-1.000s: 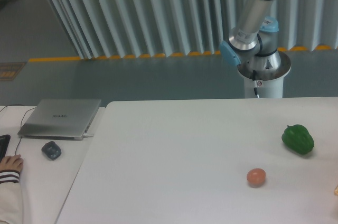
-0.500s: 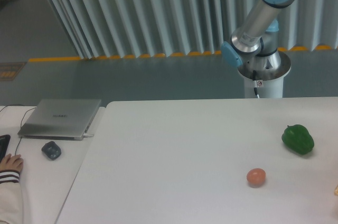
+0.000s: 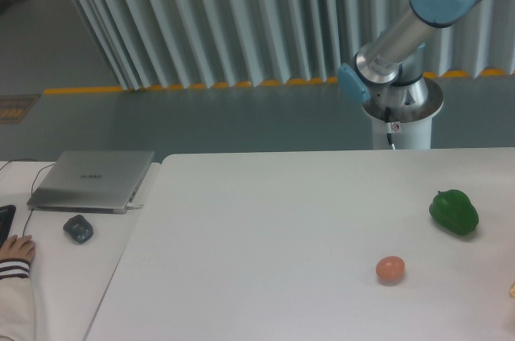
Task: Place the red pepper on the table
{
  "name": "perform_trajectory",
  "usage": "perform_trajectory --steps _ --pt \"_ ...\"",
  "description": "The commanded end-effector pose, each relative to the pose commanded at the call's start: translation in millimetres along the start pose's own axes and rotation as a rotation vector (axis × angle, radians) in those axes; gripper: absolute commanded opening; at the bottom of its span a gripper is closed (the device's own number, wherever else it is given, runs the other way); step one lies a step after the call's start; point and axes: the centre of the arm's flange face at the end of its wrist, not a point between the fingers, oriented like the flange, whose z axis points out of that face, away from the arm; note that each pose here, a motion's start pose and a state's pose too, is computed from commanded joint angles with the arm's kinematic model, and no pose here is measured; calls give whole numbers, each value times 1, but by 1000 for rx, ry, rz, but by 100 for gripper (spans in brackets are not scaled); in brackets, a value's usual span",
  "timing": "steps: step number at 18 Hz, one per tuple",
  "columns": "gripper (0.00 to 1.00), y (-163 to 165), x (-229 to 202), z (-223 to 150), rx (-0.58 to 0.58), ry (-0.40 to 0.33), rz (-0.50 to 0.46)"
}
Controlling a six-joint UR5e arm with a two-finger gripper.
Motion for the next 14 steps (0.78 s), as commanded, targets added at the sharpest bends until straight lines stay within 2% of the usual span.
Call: perform_trajectory --steps 6,7,8,9,11,12,14 --pt "98 -3 0 6 2 -6 8" --pt "90 -3 0 7 1 -10 10" --pt "78 -2 1 8 0 -9 19" --pt "44 -2 3 8 -2 -13 46" --pt "9 0 6 8 -19 -10 72" --pt "2 0 6 4 -24 -15 72" --pt "0 2 7 -16 -27 -39 61"
